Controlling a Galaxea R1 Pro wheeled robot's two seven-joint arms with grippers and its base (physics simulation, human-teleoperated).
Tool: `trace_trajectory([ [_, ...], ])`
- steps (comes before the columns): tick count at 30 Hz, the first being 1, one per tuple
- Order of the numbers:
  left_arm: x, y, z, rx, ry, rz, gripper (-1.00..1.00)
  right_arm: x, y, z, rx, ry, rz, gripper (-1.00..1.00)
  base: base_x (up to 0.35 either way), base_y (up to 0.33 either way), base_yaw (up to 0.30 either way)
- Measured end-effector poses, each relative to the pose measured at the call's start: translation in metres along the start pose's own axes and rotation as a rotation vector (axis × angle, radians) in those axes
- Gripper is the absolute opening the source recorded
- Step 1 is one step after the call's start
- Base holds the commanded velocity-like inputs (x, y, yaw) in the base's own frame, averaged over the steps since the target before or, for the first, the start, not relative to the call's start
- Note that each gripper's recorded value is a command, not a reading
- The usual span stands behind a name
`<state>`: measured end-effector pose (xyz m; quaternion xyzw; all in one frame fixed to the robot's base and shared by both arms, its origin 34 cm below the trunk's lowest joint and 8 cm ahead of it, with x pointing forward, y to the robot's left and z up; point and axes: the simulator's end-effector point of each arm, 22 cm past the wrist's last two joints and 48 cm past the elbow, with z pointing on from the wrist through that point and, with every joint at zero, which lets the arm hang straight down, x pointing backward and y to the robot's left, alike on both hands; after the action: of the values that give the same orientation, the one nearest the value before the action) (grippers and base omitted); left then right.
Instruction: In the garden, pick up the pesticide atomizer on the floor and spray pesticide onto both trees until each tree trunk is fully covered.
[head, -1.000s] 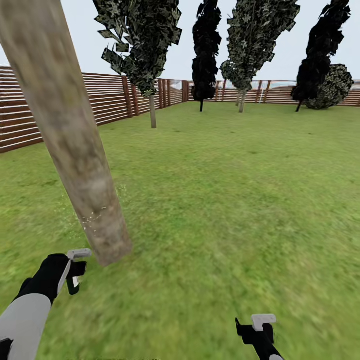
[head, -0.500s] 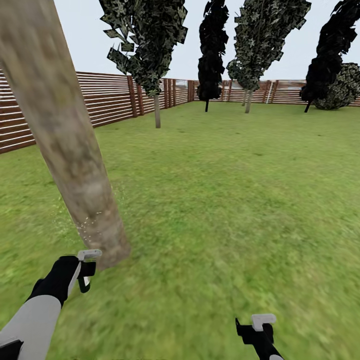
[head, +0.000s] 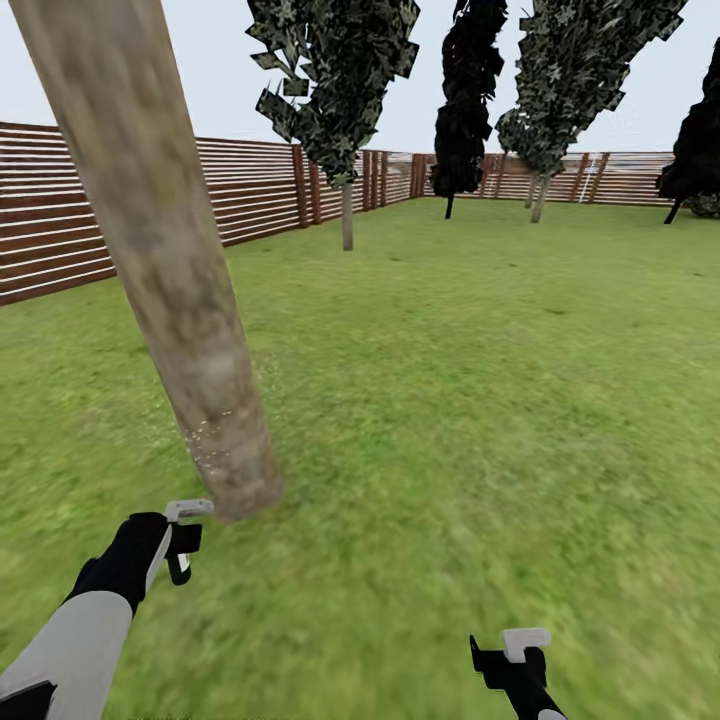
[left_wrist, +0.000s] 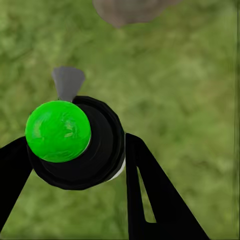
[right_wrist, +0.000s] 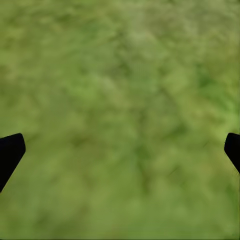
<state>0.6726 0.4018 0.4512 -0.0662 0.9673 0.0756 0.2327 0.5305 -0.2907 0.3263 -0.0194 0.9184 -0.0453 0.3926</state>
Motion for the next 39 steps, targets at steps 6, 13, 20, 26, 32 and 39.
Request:
trace_trajectory([
  [6,0.001,0.003,0.0,-0.027,0.001,0.003,-1.0,0.0,-0.001,0.0,-0.001,0.001,-0.001,1.0,0.142,-0.268,0.011],
  [13,0.001,0.002,0.0,-0.038,0.003,-0.003,-1.0,0.0,-0.001,0.0,-0.001,0.001,-0.001,1.0,0.155,-0.258,0.176],
  [20,0.001,-0.002,0.0,-0.034,0.002,-0.002,-1.0,0.0,-0.001,0.0,0.0,0.0,-0.001,1.0,0.181,-0.235,0.155],
  [26,0.001,-0.007,0.0,-0.029,0.0,0.0,-1.0,0.0,-0.002,0.0,0.001,0.001,-0.001,1.0,0.172,-0.236,0.029],
  [32,-0.002,-0.006,-0.001,-0.031,-0.008,-0.002,-1.0,0.001,-0.002,0.0,0.001,0.001,-0.002,1.0,0.074,-0.263,0.258],
  [39,-0.003,-0.006,-0.001,-0.029,-0.009,-0.006,-1.0,0.001,-0.002,0.0,0.001,0.001,-0.002,1.0,0.049,-0.266,0.254],
])
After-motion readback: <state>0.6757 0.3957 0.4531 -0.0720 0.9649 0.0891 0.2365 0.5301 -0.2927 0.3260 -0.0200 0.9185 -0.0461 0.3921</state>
